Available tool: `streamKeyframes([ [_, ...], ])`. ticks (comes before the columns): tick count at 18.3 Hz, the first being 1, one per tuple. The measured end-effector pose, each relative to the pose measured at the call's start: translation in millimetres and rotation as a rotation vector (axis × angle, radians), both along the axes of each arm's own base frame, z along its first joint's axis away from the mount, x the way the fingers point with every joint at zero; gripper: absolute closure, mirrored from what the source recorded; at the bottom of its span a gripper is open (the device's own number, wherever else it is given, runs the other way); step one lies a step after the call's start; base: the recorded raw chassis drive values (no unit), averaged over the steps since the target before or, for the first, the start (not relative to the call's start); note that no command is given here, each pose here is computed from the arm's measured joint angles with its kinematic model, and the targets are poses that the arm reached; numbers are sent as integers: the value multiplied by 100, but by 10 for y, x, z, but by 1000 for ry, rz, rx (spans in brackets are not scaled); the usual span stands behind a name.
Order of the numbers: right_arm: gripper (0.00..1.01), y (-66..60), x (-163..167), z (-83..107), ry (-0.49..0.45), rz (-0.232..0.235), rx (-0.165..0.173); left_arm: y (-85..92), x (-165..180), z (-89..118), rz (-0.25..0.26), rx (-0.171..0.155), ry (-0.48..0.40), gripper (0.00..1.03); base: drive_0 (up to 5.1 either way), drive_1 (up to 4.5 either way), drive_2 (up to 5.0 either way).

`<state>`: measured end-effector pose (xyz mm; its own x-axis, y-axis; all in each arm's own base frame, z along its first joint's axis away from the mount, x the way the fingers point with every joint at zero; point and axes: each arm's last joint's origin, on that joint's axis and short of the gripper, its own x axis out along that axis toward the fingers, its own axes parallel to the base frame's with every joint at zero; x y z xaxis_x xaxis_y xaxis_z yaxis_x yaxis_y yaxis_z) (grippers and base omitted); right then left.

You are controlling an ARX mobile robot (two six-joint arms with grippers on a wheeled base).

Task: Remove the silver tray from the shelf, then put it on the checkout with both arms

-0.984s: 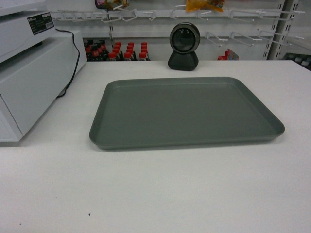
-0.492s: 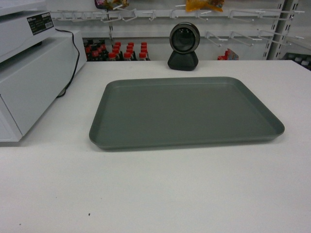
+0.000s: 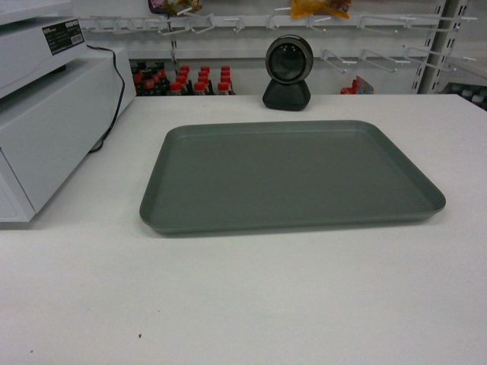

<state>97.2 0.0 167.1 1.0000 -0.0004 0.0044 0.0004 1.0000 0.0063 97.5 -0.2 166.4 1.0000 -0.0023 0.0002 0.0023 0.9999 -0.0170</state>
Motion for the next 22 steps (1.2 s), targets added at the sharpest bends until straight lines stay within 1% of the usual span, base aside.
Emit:
streamKeyframes([
  [22,3,0,0,2,-2,0,0,0,0,3,0,0,-3,5,3,-406,411],
])
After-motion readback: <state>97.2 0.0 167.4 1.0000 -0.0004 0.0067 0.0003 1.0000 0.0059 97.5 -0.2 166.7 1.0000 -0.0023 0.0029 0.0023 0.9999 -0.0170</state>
